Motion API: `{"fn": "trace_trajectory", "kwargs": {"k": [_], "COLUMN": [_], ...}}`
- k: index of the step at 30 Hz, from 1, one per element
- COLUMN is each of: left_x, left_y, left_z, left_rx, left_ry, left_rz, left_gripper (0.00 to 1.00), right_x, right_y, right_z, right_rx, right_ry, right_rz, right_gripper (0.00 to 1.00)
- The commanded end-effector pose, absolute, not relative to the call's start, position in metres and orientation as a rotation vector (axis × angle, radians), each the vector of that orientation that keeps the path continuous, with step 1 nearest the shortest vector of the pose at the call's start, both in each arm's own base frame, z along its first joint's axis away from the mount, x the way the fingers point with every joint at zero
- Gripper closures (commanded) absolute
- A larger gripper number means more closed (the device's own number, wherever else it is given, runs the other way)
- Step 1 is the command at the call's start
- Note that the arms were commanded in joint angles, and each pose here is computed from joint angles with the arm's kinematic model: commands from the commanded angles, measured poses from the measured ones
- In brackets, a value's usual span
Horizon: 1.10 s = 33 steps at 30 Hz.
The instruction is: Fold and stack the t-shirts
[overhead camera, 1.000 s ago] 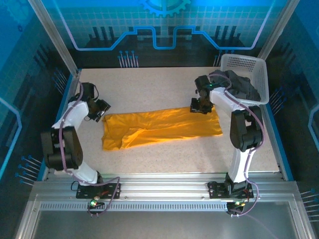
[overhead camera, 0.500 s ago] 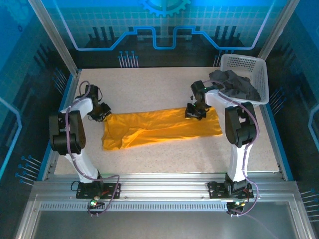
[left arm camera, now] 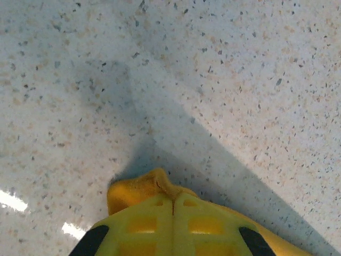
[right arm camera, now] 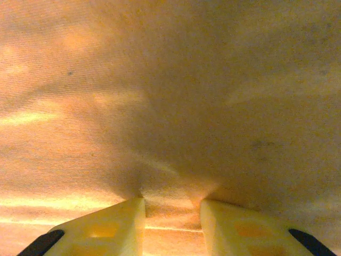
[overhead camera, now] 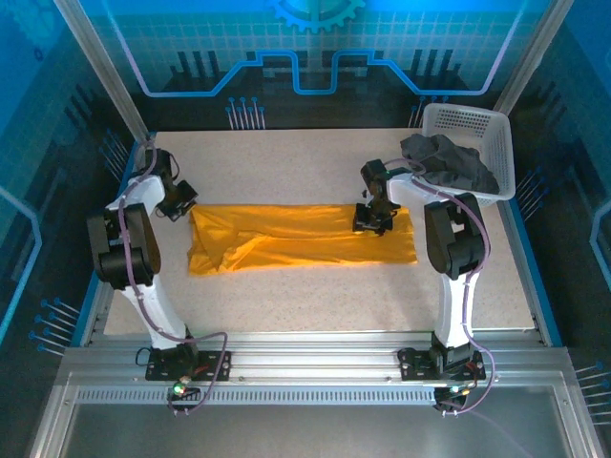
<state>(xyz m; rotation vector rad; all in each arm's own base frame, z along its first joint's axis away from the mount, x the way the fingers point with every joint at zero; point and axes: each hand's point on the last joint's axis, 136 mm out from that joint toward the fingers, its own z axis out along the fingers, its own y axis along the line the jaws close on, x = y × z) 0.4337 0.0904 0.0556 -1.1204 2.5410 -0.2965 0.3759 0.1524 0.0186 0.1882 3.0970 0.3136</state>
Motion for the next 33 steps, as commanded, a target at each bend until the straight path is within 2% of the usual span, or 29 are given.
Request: {"fn": "trace_trajectory", "kwargs": {"k": [1,7,10,14,18,23,27,33], "left_x": [0.438,0.443,0.444,0.430,0.409,0.400,0.397,0.388], "left_y": [0.094,0.108,0.110,0.105,0.060,-0.034,-0.062,-0.071], "left_z": [0.048,0.039,0.050,0.098,0.127,0.099,0.078,0.050], "left_rx": [-1.089,-1.107,-1.106,-1.044,-0.935,-0.707,-0.572,-0.520], "left_ry": [2.602,2.626,2.601,2.528,2.498,2.598,2.657,2.744], "left_rz": [-0.316,-0.256,-0.237,-0.123,-0.254,-0.764,-0.827,-0.823], "left_gripper": [1.00,0.98,0.74,0.46,0.43,0.44,0.45,0.48], "right_x": [0.361,0.369,0.375,0.380,0.380,0.372,0.368,0.363], "right_y": [0.145,0.152,0.163,0.183,0.204,0.246,0.257,0.258], "right_z": [-0.005,0.002,0.022,0.059,0.096,0.138,0.158,0.168], "right_rx": [0.148,0.072,-0.007,-0.135,-0.194,-0.287,-0.303,-0.282], "right_ry": [3.184,3.160,3.102,3.001,2.904,2.768,2.722,2.702], "right_rz": [0.189,0.187,0.238,0.325,0.485,0.838,0.902,0.921], "right_gripper": [0.64,0.64,0.62,0.56,0.52,0.49,0.48,0.48]}}
